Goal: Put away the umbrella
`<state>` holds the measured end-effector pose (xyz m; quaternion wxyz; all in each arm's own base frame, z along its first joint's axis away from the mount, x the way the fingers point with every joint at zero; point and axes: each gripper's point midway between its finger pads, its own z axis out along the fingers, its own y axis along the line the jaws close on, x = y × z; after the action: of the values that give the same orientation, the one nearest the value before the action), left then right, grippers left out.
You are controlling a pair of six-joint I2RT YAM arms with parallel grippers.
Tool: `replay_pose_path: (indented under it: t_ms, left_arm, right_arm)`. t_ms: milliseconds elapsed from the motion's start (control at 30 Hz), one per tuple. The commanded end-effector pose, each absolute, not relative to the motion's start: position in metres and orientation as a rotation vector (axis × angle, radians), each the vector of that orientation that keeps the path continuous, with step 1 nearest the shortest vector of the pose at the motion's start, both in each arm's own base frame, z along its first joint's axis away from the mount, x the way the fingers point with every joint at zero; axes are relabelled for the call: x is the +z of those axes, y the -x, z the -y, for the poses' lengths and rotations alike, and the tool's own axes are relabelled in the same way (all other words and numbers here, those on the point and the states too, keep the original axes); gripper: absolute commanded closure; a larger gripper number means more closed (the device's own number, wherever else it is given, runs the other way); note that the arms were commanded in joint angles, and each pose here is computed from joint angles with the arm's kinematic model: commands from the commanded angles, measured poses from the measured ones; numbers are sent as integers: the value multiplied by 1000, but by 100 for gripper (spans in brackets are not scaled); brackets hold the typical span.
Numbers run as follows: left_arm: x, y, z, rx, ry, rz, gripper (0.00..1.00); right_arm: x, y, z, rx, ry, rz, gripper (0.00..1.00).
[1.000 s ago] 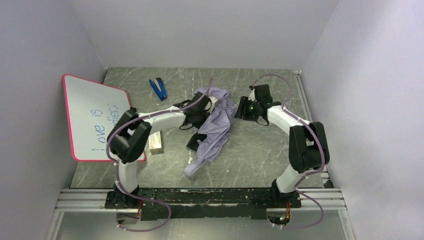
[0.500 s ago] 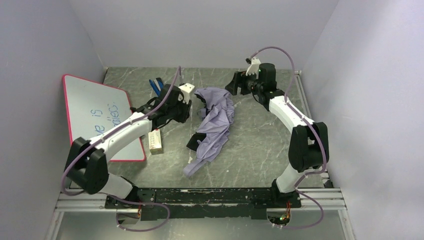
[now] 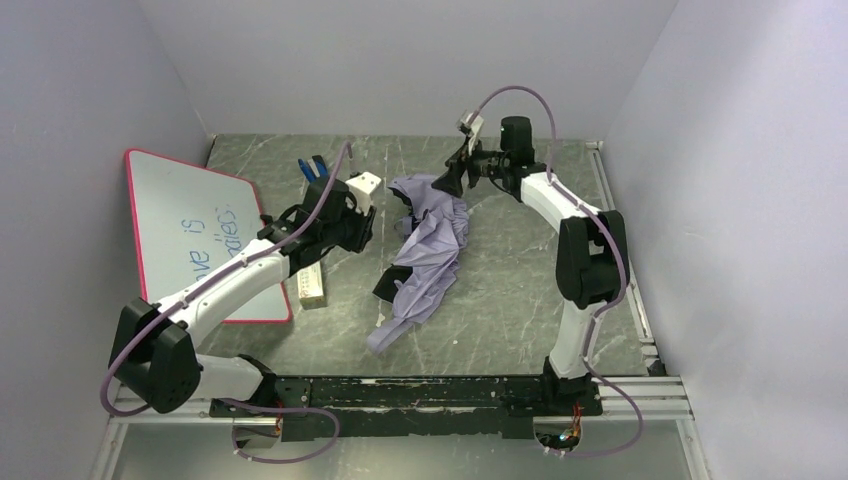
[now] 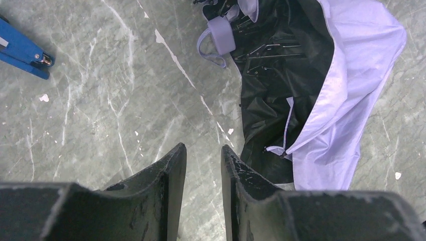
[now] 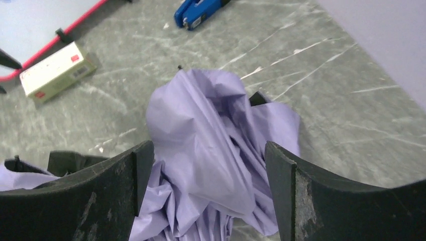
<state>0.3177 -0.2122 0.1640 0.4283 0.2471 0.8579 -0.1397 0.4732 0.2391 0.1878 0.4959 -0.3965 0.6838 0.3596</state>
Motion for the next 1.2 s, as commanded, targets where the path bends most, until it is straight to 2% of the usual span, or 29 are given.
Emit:
replay_pose_path:
  t_ms: [0, 167, 467, 533, 667, 800, 867, 1000, 1167]
  left_arm:
    - [175, -316, 216, -376, -632, -2085, 63]
    - [187, -318, 214, -375, -608, -2037, 58]
    - [189, -327, 220, -357, -668, -2022, 58]
    - [192, -329, 223, -368, -672, -2009, 56]
    - [201, -335, 231, -391, -683, -1972, 46]
    - [211, -346, 234, -379, -665, -1923, 43]
    - [218, -352, 233, -359, -649, -1889, 41]
    - [225, -363, 236, -324, -678, -1842, 41]
    - [229, -370, 247, -316, -815, -1781, 41]
  right_arm:
    - [149, -436, -249, 967, 1211, -1678, 15]
    - [112, -392, -245, 996, 1360, -1769, 15]
    - [48, -344, -230, 883, 1509, -1948, 15]
    - [39, -340, -228, 828, 1528, -1959, 15]
    - [18, -338, -220, 650, 1583, -1965, 16]
    - [-2, -339, -210, 437, 1657, -1932, 19]
    - [-7, -340, -207, 368, 1675, -1909, 25]
    - [-14, -344, -203, 280, 1688, -1880, 46]
    - [-22, -336, -203, 259, 1762, -1866, 67]
